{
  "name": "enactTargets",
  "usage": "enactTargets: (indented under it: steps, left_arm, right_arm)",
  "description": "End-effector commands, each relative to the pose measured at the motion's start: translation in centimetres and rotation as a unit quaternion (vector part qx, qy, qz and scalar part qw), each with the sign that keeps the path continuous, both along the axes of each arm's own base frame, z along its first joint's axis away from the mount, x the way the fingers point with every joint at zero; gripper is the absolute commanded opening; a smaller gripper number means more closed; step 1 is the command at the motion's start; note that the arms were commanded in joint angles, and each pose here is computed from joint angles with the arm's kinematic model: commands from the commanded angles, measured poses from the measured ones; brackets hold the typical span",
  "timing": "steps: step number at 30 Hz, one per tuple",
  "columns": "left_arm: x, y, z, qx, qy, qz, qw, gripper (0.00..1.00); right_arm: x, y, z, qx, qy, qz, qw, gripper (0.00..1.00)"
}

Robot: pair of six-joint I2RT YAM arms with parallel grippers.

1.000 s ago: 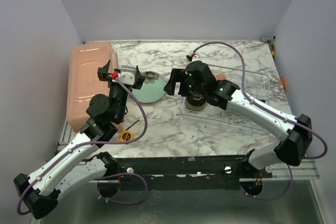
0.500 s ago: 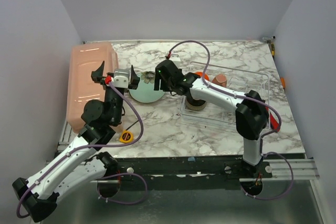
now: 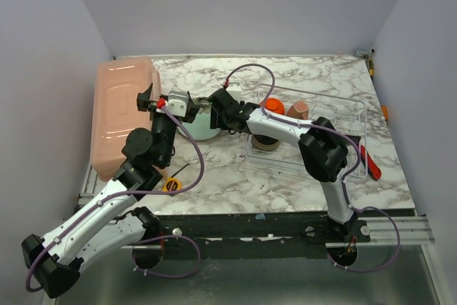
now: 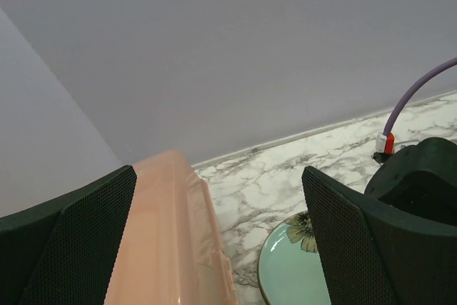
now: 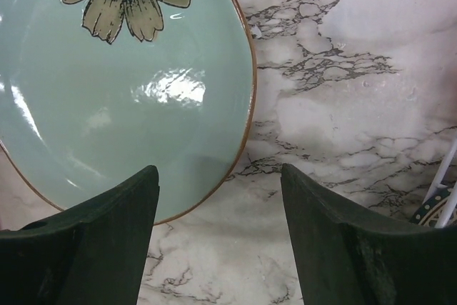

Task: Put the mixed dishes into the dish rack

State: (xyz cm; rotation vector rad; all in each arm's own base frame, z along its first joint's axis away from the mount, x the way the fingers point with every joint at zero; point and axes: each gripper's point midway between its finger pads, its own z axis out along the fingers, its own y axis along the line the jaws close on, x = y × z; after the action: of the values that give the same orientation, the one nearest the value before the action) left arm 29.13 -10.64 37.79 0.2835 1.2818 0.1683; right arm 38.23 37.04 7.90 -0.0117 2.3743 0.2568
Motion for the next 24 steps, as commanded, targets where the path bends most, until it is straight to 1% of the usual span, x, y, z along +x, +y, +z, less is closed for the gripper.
enactTargets:
  steps: [1,7,12,21,24]
  left_arm:
    - [0.1,-0.5,0.4,-0.005,0.001,-0.016,1.0,0.98]
    - [0.1,-0.6,0.2,-0.005,0.004,-0.017,1.0,0.98]
    - [0.4,-0.9,-0.2,0.0,0.01,-0.019,1.0,0.98]
    - [0.6,-1.2,-0.4,0.001,0.014,-0.02,1.0,0.98]
    - [0.6,-1.2,-0.4,0.001,0.015,-0.022,1.0,0.98]
  right_arm:
    - [1.4,1.0,-0.5,0.033,0.001,-0.016,0.999,0.71]
    - [2.2,0.9,-1.6,0.057,0.01,-0.045,0.997,0.7]
    - [2.9,1.0,-2.1,0.071,0.011,-0.054,0.996,0.66]
    - [3.2,0.5,-3.8,0.062,0.013,-0.068,0.996,0.63]
    - [3.2,0.5,-4.3,0.061,0.017,-0.069,0.996,0.58]
